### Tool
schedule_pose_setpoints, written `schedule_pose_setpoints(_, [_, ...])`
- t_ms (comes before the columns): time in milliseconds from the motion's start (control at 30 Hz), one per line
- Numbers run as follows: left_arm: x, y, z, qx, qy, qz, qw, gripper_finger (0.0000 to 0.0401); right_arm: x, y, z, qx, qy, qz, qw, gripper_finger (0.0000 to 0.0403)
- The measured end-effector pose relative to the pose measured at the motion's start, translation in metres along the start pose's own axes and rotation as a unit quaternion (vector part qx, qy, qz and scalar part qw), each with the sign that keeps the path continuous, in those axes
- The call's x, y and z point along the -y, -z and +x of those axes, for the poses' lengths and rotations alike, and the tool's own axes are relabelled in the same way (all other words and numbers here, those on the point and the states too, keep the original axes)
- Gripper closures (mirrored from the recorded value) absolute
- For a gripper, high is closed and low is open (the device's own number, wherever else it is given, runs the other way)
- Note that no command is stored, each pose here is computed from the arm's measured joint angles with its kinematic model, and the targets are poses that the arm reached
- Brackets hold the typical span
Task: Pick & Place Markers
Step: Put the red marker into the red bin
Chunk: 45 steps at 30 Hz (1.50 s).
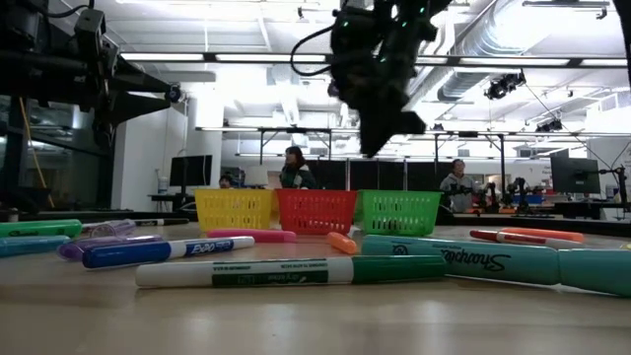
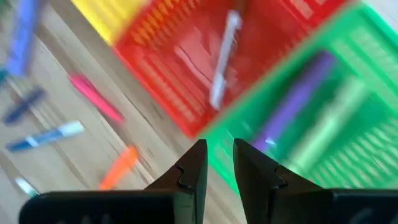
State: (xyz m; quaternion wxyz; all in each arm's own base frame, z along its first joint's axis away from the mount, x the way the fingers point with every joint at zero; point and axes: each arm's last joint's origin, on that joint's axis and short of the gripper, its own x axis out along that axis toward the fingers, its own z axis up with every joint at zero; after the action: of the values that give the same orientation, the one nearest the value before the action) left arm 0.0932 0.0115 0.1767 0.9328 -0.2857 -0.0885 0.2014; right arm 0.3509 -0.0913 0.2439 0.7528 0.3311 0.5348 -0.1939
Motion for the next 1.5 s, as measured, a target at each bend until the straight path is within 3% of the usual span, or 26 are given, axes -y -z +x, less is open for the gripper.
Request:
schedule_pose_setpoints(300, [0.000,0.000,0.000,0.001,0.001,-0.001,1.000,0.0274,-0.003,0.035,-0.030,-0.063,0.065,-0.023,0.996,0.0336])
schedule_pose_setpoints(633, [0.000,0.000,0.000,0.001,0.001,-0.001,1.000,0.0274,0.001,0.062,-0.039,-0.071,0.112,-0.042,0.990,0.0336])
schedule_pose_setpoints(1067, [0.000,0.000,0.000,0.002,0.001,-0.001,1.000,0.0274,0.033,0.144,-0.020,-0.059,0.101,0.078,0.990,0.0336])
schedule_pose_setpoints(1500, [0.000,0.000,0.000,0.002,0.001,-0.001,1.000,0.0274,0.026,0.171,0.003,-0.057,0.103,0.196,0.974,0.0336])
